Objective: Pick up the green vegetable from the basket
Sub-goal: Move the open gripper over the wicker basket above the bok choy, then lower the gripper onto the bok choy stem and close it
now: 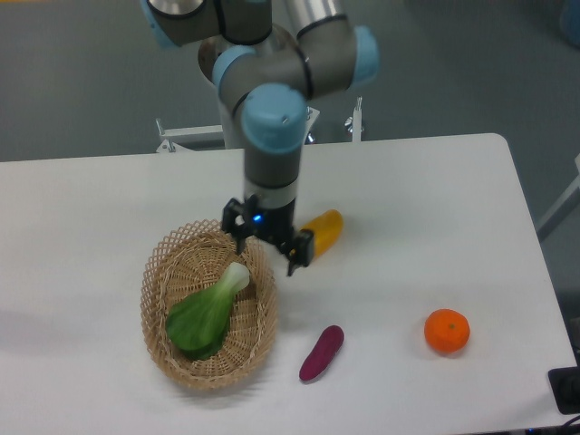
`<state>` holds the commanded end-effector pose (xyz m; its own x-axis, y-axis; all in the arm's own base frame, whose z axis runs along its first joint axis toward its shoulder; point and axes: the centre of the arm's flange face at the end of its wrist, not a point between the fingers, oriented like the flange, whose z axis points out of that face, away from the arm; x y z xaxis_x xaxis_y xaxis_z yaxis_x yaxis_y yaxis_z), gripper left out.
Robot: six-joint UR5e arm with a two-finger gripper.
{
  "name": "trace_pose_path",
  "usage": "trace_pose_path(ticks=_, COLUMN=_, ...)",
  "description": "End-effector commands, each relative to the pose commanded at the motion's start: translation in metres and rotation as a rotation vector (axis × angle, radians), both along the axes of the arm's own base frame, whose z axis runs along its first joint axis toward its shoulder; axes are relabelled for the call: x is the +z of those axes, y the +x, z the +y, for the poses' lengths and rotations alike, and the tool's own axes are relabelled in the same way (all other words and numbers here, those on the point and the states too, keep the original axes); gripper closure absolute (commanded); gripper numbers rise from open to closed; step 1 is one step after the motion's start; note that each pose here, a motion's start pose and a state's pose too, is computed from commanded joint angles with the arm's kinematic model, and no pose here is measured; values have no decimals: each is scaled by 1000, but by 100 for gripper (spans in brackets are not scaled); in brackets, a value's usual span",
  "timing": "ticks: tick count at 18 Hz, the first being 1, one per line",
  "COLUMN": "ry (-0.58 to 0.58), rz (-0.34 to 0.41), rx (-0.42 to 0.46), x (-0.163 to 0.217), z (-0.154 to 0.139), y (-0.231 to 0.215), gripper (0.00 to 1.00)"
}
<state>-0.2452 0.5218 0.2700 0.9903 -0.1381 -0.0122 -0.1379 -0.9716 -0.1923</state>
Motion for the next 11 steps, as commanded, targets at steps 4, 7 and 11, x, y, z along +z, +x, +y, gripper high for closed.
trace_pose_path(ticks=4, ry=-26, rz=-11, rx=-47, x=-16, z=10, y=15, gripper=0)
trace_pose_path(ticks=7, ry=-74, rz=19, rx=-64, x=-33, z=16, y=22, gripper=0)
trace_pose_path(ticks=11, ry=-80, rz=57, rx=-73, x=-38, z=20, y=24, gripper=0)
